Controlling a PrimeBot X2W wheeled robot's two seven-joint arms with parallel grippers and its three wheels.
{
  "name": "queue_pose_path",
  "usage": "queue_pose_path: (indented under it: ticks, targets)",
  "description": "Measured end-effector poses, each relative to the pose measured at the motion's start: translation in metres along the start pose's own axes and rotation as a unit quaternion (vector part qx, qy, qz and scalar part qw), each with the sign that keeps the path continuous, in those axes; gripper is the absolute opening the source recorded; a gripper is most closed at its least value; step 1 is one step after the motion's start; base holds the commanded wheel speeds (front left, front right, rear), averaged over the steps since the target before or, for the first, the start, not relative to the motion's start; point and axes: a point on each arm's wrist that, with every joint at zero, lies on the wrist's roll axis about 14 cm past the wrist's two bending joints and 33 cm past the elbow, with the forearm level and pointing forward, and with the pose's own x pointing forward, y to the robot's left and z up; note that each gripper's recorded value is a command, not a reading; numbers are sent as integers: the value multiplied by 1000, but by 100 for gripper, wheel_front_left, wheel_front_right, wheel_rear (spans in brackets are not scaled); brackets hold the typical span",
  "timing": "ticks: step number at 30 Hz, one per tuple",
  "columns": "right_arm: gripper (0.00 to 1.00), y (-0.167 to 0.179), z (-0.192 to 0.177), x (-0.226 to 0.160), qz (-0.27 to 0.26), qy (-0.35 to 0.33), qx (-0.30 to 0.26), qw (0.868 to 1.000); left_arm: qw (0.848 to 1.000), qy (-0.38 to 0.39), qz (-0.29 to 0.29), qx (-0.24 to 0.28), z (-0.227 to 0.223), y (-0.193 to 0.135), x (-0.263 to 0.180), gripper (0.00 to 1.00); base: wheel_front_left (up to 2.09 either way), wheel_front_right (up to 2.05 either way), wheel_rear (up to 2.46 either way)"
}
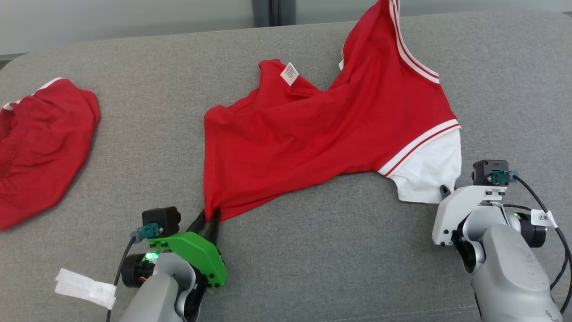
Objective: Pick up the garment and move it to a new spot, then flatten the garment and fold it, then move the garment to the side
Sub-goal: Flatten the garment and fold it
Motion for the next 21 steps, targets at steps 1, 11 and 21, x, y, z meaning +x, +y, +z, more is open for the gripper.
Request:
queue_pose_path:
  ticks: [1,11,21]
  targets:
    - [0,1,1,0,1,-3,4,1000,1000,-1,0,-4,0,0,0,0,0,0,0]
    - [0,6,80,-22,22,-170,65,983,991,-101,-38,-83,52,-25,-5,0,0,0,0]
    - [0,9,251,-143,56,-444,1,894,951,-250,-158,-90,198,-73,-40,0,0,0,0]
